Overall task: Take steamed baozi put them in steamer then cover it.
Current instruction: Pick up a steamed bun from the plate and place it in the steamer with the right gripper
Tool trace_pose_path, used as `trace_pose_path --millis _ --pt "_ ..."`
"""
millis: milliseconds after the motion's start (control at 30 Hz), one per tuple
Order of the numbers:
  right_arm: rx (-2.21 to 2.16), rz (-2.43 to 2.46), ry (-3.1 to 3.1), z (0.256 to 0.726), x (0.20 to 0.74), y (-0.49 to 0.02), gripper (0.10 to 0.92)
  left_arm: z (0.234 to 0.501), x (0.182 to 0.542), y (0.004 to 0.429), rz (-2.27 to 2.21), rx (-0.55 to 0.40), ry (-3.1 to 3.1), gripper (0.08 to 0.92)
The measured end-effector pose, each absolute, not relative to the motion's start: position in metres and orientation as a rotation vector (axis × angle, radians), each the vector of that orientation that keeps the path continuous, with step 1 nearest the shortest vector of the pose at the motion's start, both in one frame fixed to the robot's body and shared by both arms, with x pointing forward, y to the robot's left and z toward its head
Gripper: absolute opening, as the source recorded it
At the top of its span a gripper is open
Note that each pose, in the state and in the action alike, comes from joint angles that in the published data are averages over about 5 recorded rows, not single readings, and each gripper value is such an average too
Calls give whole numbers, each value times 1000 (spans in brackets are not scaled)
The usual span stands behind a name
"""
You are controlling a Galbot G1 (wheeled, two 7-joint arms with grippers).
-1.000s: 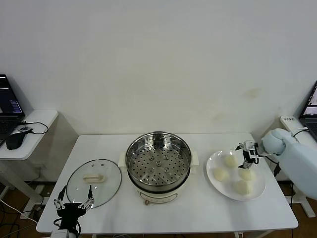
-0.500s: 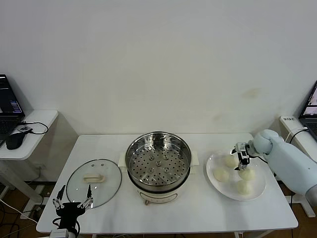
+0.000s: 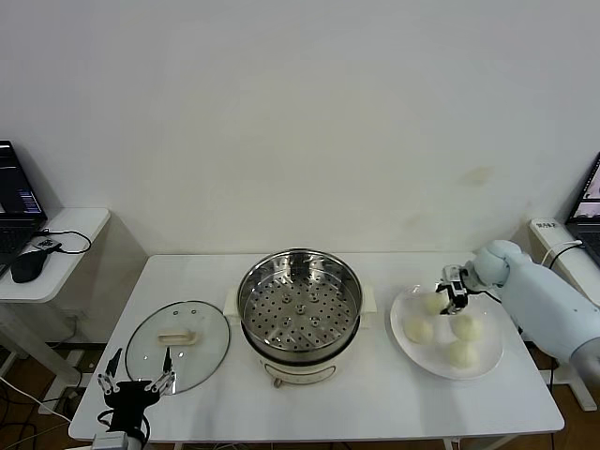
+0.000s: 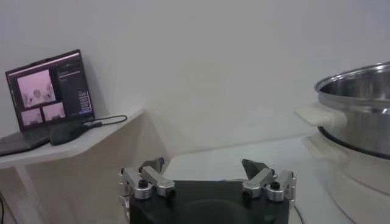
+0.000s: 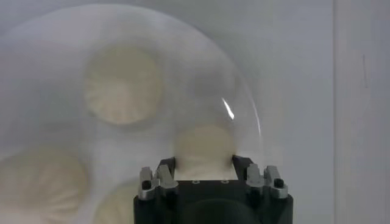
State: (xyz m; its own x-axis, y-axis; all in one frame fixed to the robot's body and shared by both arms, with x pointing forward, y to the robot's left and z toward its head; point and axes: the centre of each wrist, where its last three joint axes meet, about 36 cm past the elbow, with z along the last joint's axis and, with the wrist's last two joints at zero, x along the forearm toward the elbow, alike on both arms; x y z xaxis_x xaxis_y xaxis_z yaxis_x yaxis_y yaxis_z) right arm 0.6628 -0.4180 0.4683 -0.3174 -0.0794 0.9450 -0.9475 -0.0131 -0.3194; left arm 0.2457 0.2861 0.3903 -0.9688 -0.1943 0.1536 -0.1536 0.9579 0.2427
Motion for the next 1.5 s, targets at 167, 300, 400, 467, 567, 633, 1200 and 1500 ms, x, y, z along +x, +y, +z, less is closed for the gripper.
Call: trace_pose_path --millis 167,300,400,467,567,633,1200,1500 --pt "1133 1449 -1511 507 664 -418 602 391 246 287 -328 256 -2938 823" --pt "1158 1481 -1544 550 665 -413 602 393 247 287 -314 248 -2947 823" --pt "1194 1519 -1571 585 666 -400 602 394 248 287 -305 243 -2955 823" --pt "1225 1553 -1587 610 668 -387 602 395 249 287 -300 241 -2959 823" --pt "1281 1609 -1604 642 669 -363 606 395 249 286 -295 241 -2963 823" --pt "1326 1648 -1608 658 670 -343 609 396 250 286 -294 243 -2965 823" --pt "1765 1998 -1300 665 666 -155 611 401 253 291 -302 285 -2981 823" --pt "1879 2216 -1047 634 664 -101 611 399 254 291 -301 297 -2980 823"
